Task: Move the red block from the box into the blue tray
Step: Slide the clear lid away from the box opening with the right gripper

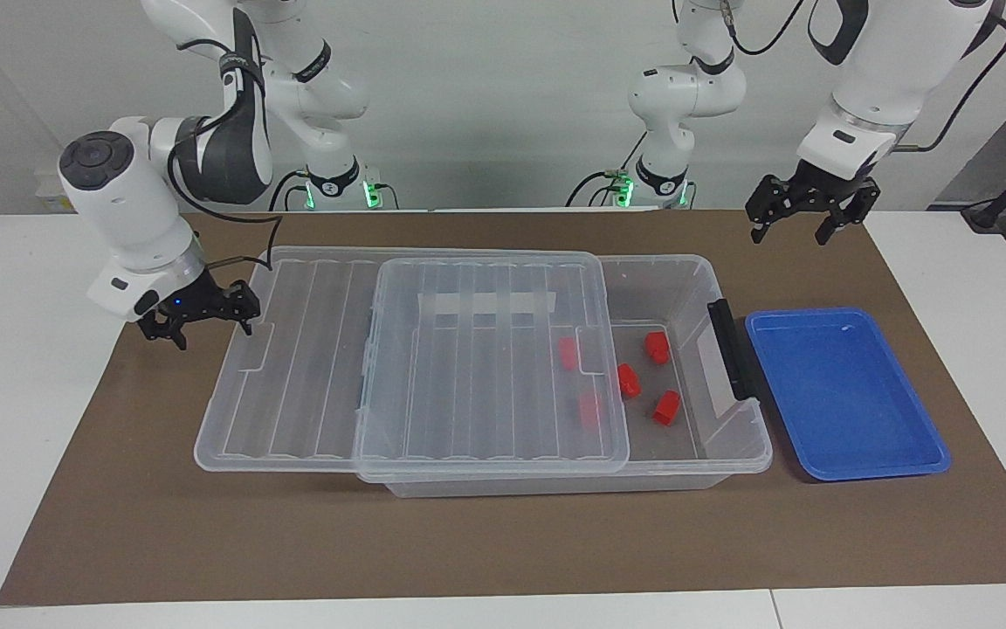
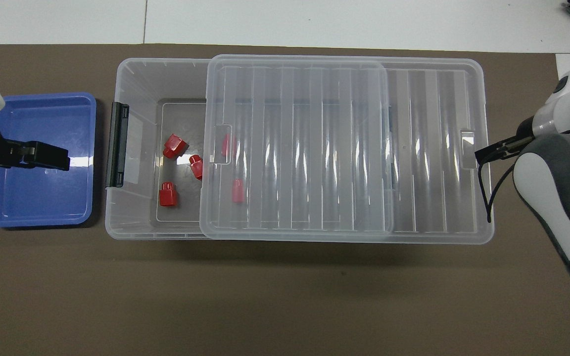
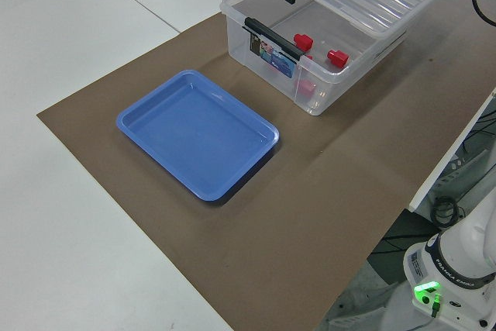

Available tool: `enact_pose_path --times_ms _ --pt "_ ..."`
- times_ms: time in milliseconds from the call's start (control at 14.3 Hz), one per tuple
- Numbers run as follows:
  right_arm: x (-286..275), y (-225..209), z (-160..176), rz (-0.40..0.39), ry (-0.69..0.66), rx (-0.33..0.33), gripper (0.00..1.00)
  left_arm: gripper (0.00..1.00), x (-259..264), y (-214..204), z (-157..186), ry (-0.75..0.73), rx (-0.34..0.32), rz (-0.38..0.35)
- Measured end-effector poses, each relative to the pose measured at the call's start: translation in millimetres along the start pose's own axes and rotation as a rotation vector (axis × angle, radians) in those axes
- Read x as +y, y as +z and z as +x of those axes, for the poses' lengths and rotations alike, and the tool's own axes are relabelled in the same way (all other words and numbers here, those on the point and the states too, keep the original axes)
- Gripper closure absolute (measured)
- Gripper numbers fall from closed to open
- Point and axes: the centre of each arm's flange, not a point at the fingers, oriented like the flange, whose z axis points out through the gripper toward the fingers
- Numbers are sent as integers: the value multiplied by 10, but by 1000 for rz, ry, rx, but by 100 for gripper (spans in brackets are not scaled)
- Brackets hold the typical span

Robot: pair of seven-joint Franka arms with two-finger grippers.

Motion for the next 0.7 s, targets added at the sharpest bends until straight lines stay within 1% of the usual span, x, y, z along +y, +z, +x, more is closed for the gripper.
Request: enact_pose_path --times_ms 279,559,699 --pt "230 18 -101 1 -22 -3 0 0 0 0 0 0 0 0" --pt "226 17 -100 1 -21 -3 0 0 0 0 0 0 0 0" --pt "186 -29 -89 -2 27 4 0 0 0 0 0 0 0 0"
